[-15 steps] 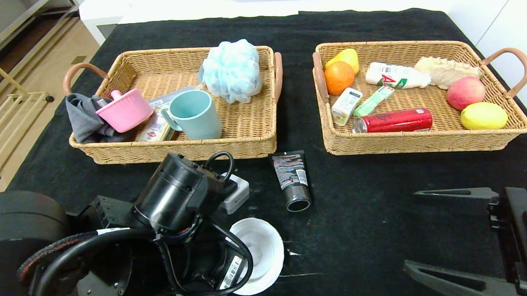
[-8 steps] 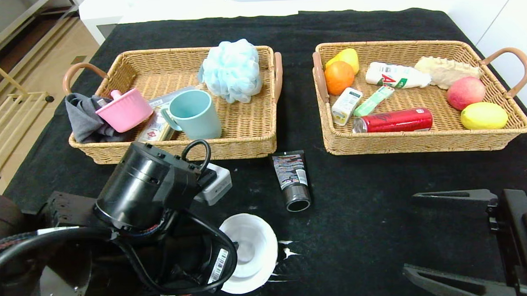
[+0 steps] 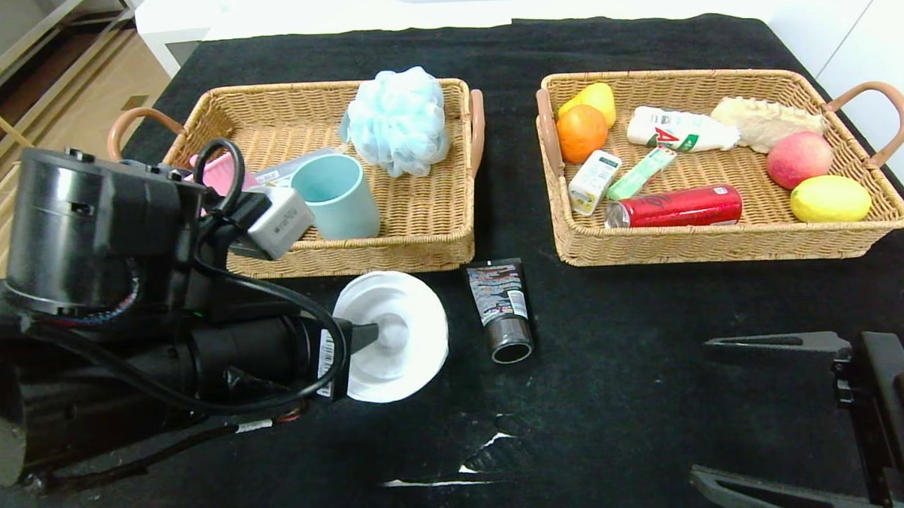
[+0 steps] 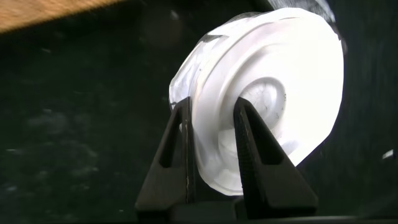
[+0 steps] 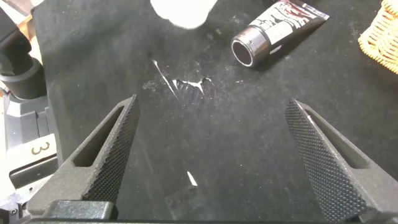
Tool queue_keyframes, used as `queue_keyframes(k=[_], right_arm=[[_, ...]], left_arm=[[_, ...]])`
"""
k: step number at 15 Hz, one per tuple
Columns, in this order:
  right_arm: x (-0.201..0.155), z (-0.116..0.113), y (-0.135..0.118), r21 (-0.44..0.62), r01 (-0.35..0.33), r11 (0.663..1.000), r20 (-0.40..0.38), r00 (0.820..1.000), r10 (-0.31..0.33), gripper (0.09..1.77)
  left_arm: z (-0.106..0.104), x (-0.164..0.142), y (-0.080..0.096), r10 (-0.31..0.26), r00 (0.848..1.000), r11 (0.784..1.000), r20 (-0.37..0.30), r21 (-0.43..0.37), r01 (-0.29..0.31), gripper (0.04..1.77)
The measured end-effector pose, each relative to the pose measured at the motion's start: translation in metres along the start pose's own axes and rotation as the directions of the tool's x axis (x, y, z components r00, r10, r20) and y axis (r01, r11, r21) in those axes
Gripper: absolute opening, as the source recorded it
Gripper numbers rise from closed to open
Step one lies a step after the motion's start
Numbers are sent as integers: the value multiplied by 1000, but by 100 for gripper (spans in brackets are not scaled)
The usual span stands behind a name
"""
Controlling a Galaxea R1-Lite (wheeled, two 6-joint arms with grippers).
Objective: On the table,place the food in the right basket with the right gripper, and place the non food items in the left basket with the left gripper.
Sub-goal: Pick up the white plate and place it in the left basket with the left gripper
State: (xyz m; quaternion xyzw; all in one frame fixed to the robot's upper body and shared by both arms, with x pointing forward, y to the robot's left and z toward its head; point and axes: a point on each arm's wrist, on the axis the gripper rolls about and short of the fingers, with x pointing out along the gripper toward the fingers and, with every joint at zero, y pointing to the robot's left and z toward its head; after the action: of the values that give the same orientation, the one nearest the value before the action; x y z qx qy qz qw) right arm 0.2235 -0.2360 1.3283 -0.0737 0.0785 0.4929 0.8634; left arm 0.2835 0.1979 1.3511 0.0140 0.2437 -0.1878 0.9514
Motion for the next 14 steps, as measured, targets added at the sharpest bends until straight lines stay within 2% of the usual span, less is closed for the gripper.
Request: queue_keyframes(k=[7,9,14], right_arm=[[1,-1,1,-1,-9,1000,-4,1000,9,171],[1,-1,2,-3,-10,1000,-3,1000,10,171],[0,0,2,-5,-10,1000,3,1000,10,171]], left_arm=[[18,-25,27,61,992,996,108,-72,-53,48],[26,-32,32,75,986,994,148,-93,-61,48],[54,-45,49,133,960,985,247,-143,-100,48]])
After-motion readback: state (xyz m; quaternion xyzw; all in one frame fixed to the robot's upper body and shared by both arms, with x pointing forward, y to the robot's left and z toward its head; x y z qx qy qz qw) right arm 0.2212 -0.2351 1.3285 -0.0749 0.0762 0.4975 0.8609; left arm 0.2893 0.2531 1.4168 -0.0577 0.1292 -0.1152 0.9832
